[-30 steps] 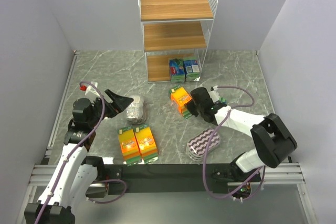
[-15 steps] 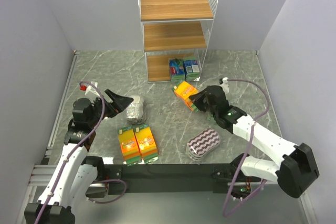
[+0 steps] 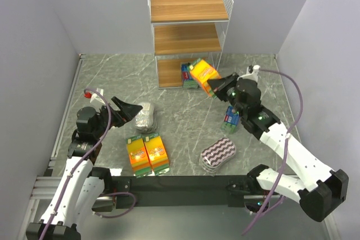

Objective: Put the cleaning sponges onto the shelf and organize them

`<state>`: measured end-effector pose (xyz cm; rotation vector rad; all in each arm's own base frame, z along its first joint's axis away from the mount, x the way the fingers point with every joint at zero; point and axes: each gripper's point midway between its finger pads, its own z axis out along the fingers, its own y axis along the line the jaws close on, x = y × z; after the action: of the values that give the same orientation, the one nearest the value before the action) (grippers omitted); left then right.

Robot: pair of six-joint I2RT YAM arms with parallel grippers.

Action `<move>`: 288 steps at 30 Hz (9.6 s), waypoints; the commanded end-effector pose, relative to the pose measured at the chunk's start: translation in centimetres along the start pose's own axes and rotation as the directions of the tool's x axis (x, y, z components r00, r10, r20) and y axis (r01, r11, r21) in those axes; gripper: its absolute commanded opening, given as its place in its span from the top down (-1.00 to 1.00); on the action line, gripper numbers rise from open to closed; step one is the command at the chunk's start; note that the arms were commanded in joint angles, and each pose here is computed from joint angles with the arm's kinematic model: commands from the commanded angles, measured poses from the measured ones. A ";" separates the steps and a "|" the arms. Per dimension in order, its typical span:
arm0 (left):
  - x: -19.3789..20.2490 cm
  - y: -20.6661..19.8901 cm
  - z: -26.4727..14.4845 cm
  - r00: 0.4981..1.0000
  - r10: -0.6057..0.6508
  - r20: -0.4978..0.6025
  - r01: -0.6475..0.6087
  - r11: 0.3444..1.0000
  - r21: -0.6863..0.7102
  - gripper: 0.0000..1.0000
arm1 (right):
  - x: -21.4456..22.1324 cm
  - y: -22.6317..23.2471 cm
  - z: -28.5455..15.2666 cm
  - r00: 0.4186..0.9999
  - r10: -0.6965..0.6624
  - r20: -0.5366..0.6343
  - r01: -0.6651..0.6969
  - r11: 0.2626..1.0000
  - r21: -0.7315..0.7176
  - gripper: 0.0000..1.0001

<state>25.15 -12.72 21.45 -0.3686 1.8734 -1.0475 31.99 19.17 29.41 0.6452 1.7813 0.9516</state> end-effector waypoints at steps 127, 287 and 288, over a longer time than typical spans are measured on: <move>7.4 11.9 -7.6 0.942 -0.336 -0.006 0.205 0.590 -0.781 0.99 | 20.3 -5.6 2.3 0.744 -0.427 -0.514 0.446 0.890 -0.093 -0.39; -0.3 4.1 0.8 0.996 -0.066 0.066 0.089 0.887 -0.453 0.99 | 22.8 -9.6 8.2 0.874 0.292 -0.389 -0.134 0.913 0.385 1.00; -0.2 4.1 0.8 0.996 -0.067 0.064 0.089 0.887 -0.453 0.99 | 22.6 -9.9 7.9 0.874 0.290 -0.391 -0.131 0.914 0.385 1.00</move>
<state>26.49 -10.53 16.86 -0.7630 2.1010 -0.6152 30.46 35.28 7.54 0.9367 2.3898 1.0361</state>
